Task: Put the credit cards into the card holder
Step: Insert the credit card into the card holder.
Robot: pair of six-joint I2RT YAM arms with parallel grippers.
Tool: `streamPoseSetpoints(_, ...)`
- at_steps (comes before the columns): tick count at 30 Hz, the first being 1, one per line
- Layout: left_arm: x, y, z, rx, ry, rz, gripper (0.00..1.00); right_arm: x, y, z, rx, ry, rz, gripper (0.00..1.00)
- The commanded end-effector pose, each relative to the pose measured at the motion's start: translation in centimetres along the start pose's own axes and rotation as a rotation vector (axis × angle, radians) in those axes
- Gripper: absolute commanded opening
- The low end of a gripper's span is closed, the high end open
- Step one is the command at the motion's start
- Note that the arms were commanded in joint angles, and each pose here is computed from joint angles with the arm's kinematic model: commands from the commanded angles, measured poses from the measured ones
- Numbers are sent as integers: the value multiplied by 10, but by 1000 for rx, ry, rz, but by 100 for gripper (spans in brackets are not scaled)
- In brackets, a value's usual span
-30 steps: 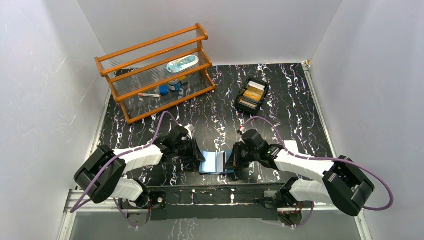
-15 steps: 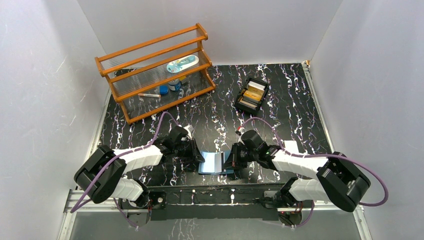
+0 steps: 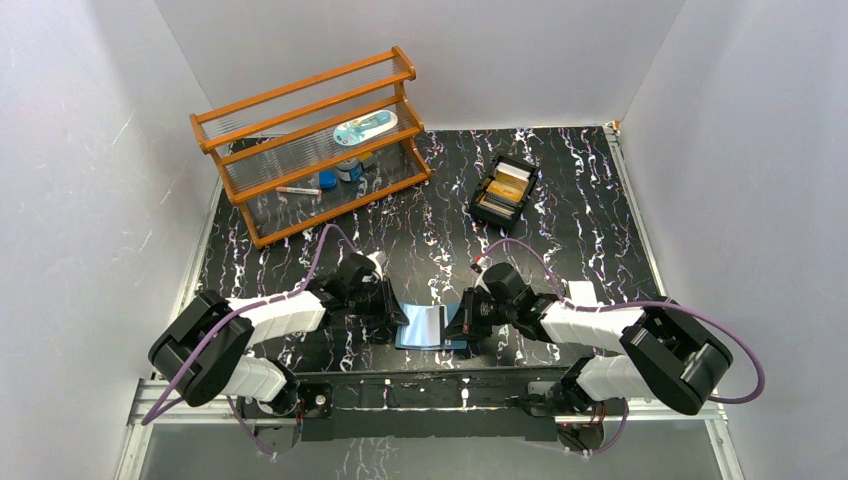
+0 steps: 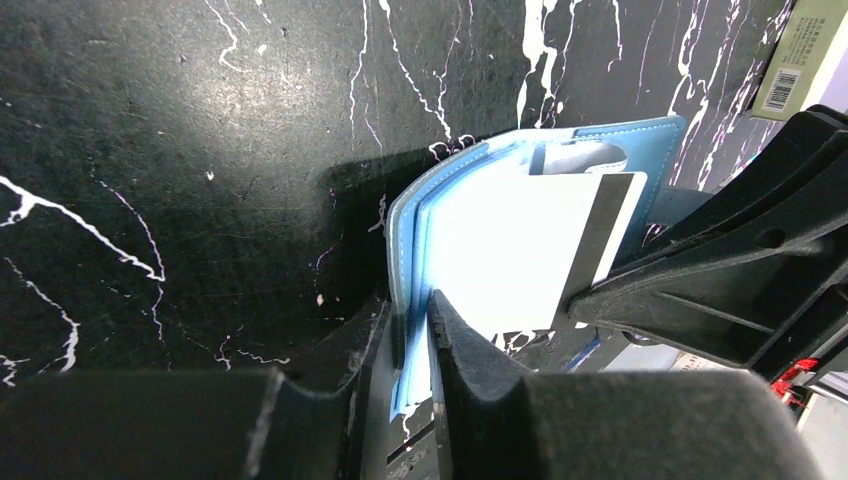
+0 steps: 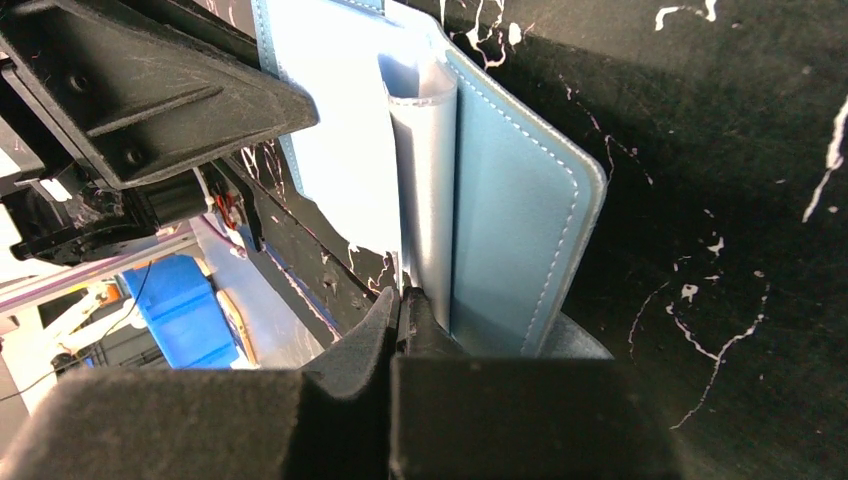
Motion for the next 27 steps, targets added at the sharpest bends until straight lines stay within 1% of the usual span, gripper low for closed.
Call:
streamPoseSetpoints(1, 5, 0, -5, 20, 5, 1, 17, -2, -5, 1, -15, -13, 3, 0)
streamPoseSetpoints(13, 7, 1, -7, 24, 5, -8, 19, 2, -8, 8, -35, -40, 46, 0)
streamPoseSetpoints(17, 6, 2, -7, 23, 6, -16, 19, -1, -11, 6, -2, -44, 32, 0)
streamPoseSetpoints(19, 3, 2, -7, 23, 8, -26, 19, -2, -13, 6, 25, -42, 9, 8)
streamPoseSetpoints(21, 2, 3, -6, 24, 11, -33, 20, -3, -12, 8, 46, -43, -47, 17)
streamPoseSetpoints(24, -1, 4, -6, 21, 14, -41, 21, -1, -8, 15, 35, -24, -122, 29)
streamPoseSetpoints(27, -1, 5, -6, 20, 17, -46, 21, 2, -3, 19, 27, -18, -156, 36)
Point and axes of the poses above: each gripper's point midway between its finger pads, its own y axis back along the fingers, its own x axis along the line the jaws close on, z = x × y, the point moved 8 cm from there along y, back along the fingers, and after that the axes turned 9 degrees about y, right-handed, at the moved point
